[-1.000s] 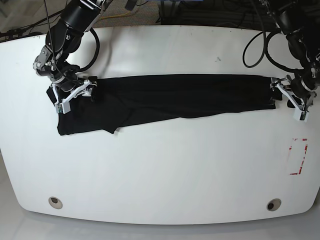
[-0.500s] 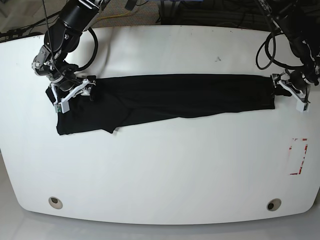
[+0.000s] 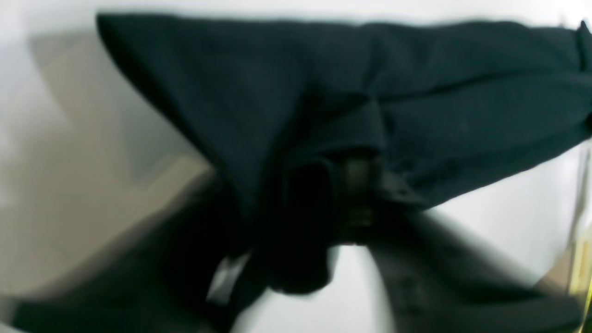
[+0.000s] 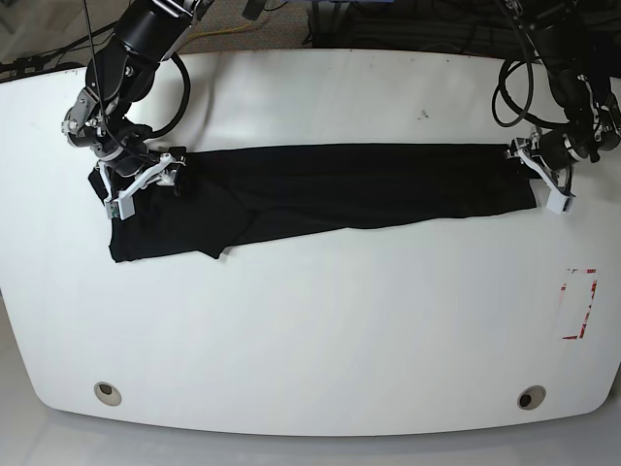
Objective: Fold the T-shirt properly
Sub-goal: 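Release the left gripper and move it to the strip's middle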
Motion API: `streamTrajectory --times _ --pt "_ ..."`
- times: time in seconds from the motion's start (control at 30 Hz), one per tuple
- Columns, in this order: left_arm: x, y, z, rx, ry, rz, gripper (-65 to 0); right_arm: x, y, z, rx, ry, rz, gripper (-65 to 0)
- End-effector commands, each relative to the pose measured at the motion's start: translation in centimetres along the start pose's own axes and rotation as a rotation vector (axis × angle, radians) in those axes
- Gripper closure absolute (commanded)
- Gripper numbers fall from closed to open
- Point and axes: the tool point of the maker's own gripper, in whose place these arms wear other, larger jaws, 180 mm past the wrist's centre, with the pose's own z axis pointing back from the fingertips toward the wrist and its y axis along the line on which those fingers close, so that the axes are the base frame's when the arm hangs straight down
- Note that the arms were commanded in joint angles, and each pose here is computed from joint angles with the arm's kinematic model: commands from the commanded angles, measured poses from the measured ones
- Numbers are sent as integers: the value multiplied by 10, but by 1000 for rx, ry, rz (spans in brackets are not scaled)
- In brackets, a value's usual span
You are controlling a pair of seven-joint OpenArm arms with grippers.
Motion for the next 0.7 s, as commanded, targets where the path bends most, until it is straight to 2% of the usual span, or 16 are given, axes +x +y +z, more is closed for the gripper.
streamTrajectory --times 0.0,0.17,0.27,0.47,0.67 --pt "7 1 4 8 -6 -23 -60 -1 -5 3 -24 26 10 -501" --pt "26 -10 16 25 -43 -111 -69 -3 -5 2 -23 30 7 -501" --pt "38 -35 27 30 -64 -245 -69 -3 -5 2 -23 30 7 -501" --pt "45 -118 25 -78 -61 -534 -75 -3 -6 2 -25 32 8 -501" --pt "49 -176 12 -203 -66 -678 -76 -3 -6 2 -26 33 9 -501"
